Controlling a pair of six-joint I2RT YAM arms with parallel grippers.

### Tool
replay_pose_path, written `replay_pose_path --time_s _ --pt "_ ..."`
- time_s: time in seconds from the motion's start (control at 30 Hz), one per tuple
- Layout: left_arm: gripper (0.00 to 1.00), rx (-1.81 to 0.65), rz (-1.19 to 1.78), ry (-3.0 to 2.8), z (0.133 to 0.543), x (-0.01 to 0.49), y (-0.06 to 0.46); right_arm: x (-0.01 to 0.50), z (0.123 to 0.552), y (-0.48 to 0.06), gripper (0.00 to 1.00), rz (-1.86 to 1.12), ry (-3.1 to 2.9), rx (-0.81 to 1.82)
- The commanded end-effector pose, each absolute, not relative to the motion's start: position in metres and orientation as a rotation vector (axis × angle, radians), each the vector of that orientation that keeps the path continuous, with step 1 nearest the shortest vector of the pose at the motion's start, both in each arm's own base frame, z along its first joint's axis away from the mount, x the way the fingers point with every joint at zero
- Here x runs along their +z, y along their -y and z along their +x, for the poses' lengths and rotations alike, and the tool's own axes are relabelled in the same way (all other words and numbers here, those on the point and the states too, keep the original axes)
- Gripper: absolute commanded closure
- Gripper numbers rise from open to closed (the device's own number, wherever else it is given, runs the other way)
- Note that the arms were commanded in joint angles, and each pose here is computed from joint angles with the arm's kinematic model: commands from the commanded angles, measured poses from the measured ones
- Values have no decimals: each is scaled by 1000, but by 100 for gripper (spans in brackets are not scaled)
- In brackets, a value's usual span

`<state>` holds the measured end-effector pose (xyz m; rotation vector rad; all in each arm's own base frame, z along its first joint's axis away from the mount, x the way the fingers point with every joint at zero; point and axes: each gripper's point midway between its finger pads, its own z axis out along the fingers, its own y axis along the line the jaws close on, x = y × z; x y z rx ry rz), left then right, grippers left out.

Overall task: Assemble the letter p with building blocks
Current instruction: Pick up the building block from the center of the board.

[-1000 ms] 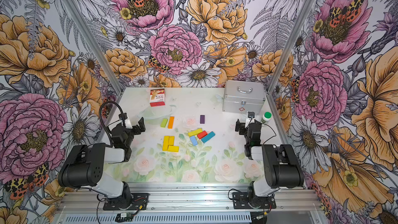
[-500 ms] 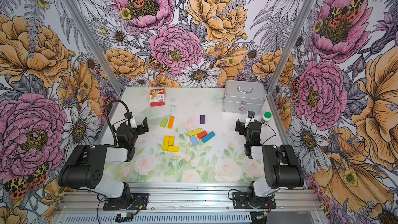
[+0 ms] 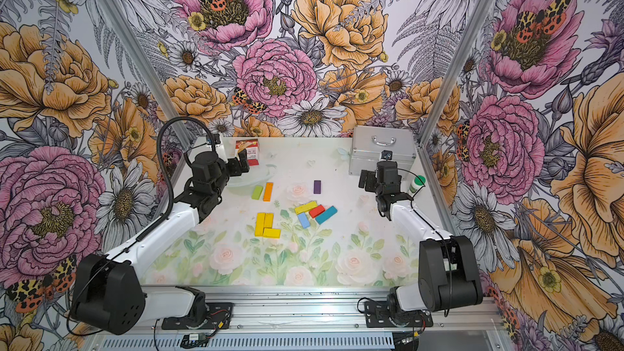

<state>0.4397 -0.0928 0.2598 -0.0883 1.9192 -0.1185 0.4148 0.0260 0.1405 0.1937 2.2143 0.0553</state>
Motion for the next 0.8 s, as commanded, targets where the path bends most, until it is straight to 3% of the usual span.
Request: replay_pose_path --time_s 0.0,0.1,0.27,0.37,0.57,0.77 --pt "2 -274 -124 -2257 429 198 125 125 404 -38 1 239 -2339 130" --pt "8 -431 -167 -2321 436 189 158 124 399 -45 1 226 -2405 155" --pt "11 -429 -189 -2432 436 158 181 127 391 -54 1 220 -2461 210" --pt "18 -410 -134 -2559 433 128 191 129 386 -69 4 195 -2474 306" --pt "18 -309 -111 -2615 428 103 189 123 379 -97 12 145 -2514 454" --pt "17 -227 -67 -2676 422 78 180 123 381 -115 15 108 -2522 488"
